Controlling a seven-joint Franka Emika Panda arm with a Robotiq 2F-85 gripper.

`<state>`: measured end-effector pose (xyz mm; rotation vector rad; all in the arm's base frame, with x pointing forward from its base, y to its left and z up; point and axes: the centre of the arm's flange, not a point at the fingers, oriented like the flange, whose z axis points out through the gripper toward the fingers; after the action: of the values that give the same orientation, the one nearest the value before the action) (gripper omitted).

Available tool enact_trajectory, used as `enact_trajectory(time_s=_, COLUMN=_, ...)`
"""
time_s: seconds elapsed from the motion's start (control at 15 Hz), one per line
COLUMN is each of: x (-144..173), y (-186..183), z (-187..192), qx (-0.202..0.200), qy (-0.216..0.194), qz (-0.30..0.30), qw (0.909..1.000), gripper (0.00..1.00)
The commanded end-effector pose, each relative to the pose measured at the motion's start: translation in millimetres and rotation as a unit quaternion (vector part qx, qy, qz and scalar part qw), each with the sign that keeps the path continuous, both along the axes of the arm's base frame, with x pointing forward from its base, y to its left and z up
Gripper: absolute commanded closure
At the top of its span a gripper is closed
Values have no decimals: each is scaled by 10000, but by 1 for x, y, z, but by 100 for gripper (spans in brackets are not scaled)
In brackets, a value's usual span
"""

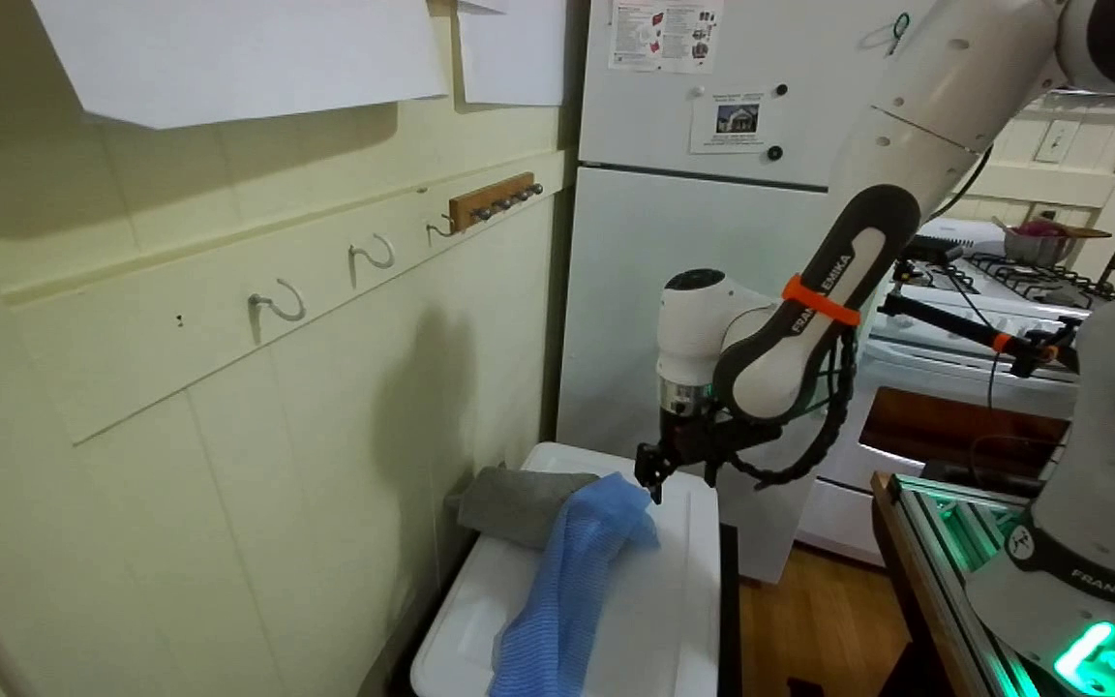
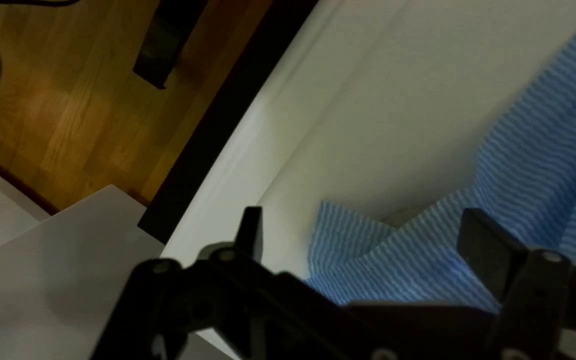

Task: Hang the blue rag on the second hook

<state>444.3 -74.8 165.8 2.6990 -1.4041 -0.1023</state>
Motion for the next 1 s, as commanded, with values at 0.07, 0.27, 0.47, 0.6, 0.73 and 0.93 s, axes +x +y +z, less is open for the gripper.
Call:
enact_trajectory(time_s=0.07, x=24, y=11, z=-54, qx=22, qy=-114, qz=104, qw=9999, gripper=0)
enact_trajectory(time_s=0.27, x=32, y=16, z=-80, qx=207, qy=-486, qz=225, qw=9983, gripper=0)
enact_trajectory(time_s=0.47, x=38, y=22, z=-101, qx=387, qy=-970, qz=297, qw=9941, gripper=0)
enact_trajectory(time_s=0.6, x=43, y=25, z=-111, qx=465, qy=-1270, qz=303, qw=9903, gripper=0)
enact_trajectory(time_s=0.73, x=47, y=28, z=-119, qx=514, qy=-1469, qz=318, qw=9873, gripper=0)
enact_trajectory(time_s=0.93, x=53, y=26, z=-130, qx=535, qy=-1717, qz=357, qw=9831, gripper=0)
